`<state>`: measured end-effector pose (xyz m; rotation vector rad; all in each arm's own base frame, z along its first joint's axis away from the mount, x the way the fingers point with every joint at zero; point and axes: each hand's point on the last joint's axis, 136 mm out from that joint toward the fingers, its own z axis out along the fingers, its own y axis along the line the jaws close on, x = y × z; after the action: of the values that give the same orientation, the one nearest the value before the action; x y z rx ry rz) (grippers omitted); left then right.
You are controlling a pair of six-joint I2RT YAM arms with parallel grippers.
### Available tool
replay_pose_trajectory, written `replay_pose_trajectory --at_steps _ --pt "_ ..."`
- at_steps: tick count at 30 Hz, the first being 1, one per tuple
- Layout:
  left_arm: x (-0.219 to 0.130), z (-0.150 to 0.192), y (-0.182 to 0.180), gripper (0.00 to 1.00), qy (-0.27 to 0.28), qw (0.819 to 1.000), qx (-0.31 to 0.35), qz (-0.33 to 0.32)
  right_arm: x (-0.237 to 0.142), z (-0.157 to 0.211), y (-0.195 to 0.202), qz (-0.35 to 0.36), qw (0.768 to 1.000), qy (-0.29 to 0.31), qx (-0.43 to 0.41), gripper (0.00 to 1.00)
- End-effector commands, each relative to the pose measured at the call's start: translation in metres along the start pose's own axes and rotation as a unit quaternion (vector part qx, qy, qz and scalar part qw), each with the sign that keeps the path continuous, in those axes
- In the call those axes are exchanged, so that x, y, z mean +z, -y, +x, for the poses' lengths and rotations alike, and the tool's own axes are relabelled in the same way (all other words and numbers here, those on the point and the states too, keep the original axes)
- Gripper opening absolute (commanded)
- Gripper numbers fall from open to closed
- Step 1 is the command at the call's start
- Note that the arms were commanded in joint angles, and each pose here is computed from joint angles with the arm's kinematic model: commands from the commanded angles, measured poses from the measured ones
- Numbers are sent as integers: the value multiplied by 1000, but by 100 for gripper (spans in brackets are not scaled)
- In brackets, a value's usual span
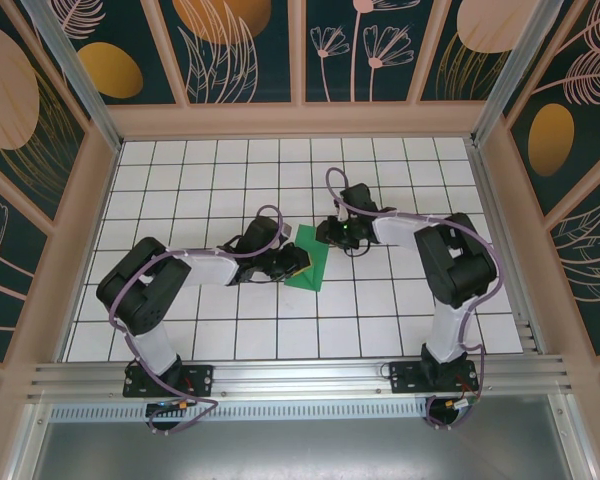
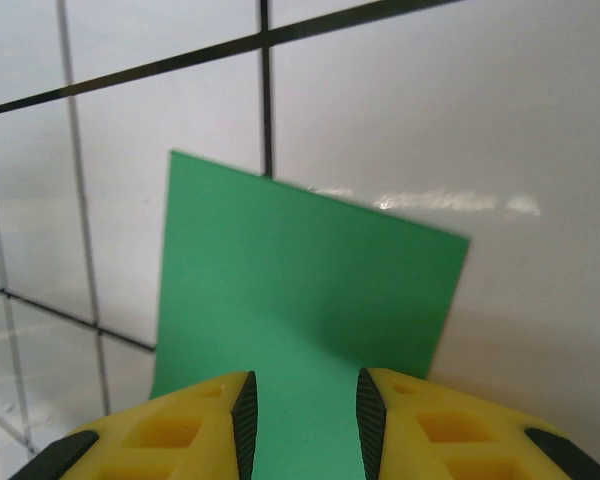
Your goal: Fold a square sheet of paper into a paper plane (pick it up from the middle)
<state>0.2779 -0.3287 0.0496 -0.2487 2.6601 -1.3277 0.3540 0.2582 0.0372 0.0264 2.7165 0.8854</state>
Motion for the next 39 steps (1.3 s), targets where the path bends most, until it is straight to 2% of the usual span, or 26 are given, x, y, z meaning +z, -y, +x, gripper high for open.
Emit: replay_pose_trajectory --at_steps 1,5,14,17,31,39 --pt "3 1 -9 16 5 1000 2 -17 -28 4 -27 -57 998 1 -26 36" --pt "2 3 -15 9 6 1000 -1 -23 -38 23 -34 -93 995 -10 -27 36" --pt "1 4 -12 2 4 1000 0 -17 -27 61 -35 -117 991 -62 -35 34" --pt "1 4 -12 1 4 1000 -1 -17 -20 66 -35 -125 989 -73 -31 31" --pt "-2 4 -7 0 8 1000 0 -9 -7 77 -35 -151 983 -102 -21 30" --pt "-5 4 -3 0 10 1000 2 -4 -7 79 -33 -159 982 -105 -13 16"
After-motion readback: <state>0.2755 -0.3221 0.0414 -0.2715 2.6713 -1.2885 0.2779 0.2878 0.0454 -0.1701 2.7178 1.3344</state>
